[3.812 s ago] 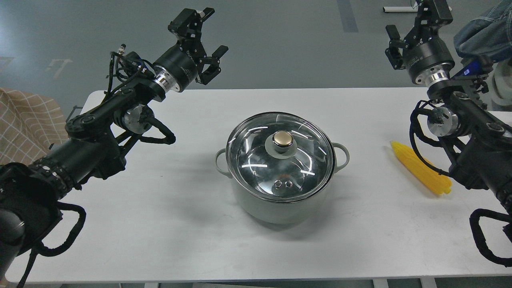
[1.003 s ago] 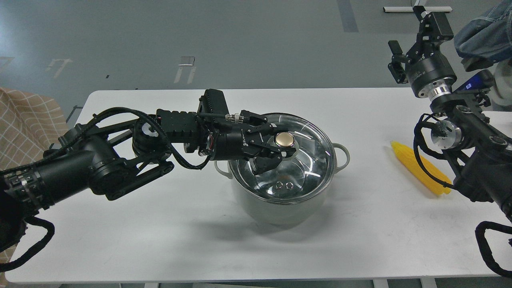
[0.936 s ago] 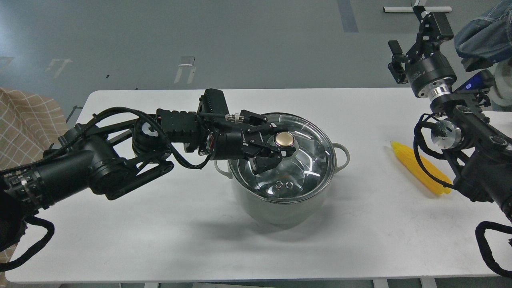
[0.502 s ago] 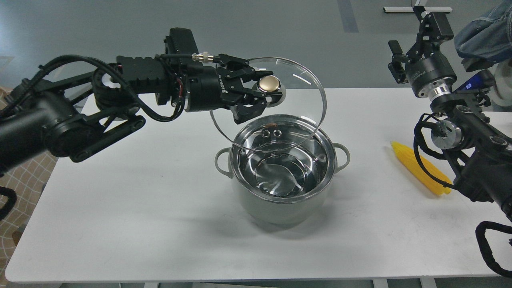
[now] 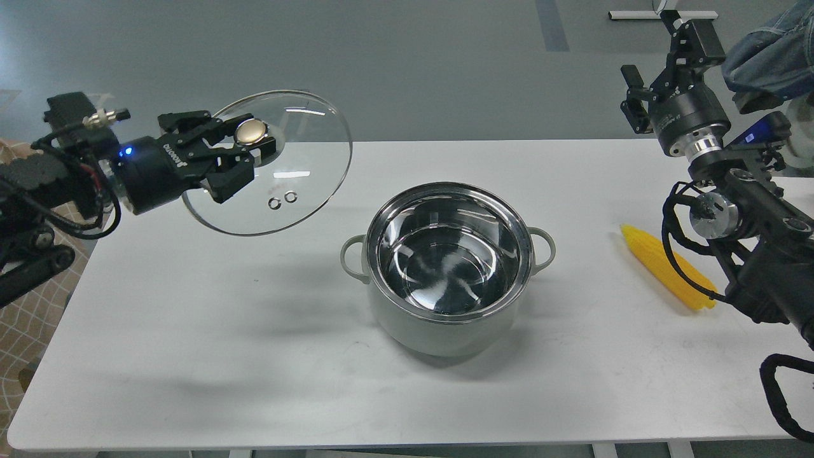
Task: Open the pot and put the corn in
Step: 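Lift the glass lid off the pot with the left gripper, then lower the lid onto the table beside the pot and release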
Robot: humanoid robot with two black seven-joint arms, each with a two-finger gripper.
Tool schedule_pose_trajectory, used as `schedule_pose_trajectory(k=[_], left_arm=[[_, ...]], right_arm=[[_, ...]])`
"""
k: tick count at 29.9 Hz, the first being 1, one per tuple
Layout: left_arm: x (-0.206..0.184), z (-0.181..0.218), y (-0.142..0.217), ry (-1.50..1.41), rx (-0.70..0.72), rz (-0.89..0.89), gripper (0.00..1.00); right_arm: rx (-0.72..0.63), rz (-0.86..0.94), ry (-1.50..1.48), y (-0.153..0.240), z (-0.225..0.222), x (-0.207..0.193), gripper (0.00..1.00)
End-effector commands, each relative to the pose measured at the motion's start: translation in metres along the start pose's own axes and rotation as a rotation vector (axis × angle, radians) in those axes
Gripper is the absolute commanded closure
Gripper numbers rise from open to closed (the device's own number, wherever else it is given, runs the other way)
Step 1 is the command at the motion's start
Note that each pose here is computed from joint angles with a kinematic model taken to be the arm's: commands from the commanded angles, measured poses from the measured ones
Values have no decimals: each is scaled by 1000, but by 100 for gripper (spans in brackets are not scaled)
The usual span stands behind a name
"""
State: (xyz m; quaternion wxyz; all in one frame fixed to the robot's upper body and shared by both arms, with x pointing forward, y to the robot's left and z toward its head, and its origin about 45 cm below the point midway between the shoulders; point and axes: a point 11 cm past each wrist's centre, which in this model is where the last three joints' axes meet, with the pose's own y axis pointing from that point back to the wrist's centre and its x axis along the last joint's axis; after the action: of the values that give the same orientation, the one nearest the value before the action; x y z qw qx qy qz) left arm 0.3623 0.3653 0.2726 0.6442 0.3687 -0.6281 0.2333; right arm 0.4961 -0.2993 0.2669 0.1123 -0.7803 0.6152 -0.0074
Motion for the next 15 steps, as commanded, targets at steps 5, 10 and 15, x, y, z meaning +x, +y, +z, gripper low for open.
schedule_pose_trajectory(k=[5,10,15], left_arm=[[-75,-21,48,8,141,-77,100],[-117,-20,79,53,190,-182,100],[-135,-15,78,81,204,-200,100]], right_arm=[[-6,-4,-6,3,4,-2,1],[-10,-5,-9,4,6,-2,0],[-10,-4,-8,4,6,-2,1]])
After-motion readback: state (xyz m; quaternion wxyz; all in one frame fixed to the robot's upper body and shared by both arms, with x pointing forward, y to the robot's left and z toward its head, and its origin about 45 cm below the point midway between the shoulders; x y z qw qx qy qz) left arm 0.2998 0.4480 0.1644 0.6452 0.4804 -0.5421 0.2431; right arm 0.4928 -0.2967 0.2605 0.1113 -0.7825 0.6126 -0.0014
